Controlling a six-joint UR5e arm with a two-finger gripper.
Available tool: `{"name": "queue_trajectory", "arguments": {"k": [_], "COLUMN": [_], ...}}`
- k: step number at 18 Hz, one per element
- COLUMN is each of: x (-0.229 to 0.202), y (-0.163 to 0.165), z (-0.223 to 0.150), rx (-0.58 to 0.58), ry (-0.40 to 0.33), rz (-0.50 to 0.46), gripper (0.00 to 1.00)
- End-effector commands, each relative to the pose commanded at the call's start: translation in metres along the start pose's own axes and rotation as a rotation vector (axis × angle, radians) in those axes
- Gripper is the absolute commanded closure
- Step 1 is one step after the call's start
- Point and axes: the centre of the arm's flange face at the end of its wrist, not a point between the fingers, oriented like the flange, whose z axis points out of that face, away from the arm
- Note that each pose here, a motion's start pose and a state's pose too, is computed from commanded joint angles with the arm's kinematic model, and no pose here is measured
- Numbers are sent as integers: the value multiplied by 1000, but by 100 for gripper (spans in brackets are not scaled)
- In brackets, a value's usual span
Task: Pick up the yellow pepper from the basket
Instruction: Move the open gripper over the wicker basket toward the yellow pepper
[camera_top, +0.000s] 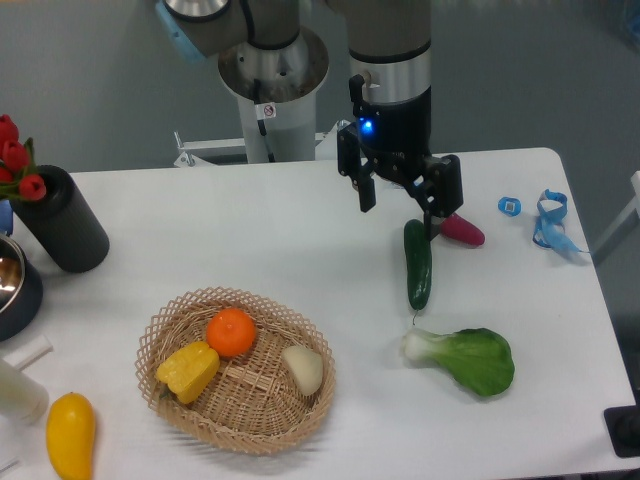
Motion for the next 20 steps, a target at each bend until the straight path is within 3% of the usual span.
{"name": "queue_trajectory", "arguments": {"k": [10,12,15,20], "x": [17,27,36,43], "y": [2,4,3,-8], "z": [15,22,34,44], "rx": [5,22,45,52], "ry": [17,-21,-67,-48], "rz": [-2,-2,-79,-118], "gripper": [0,0,0,0]}}
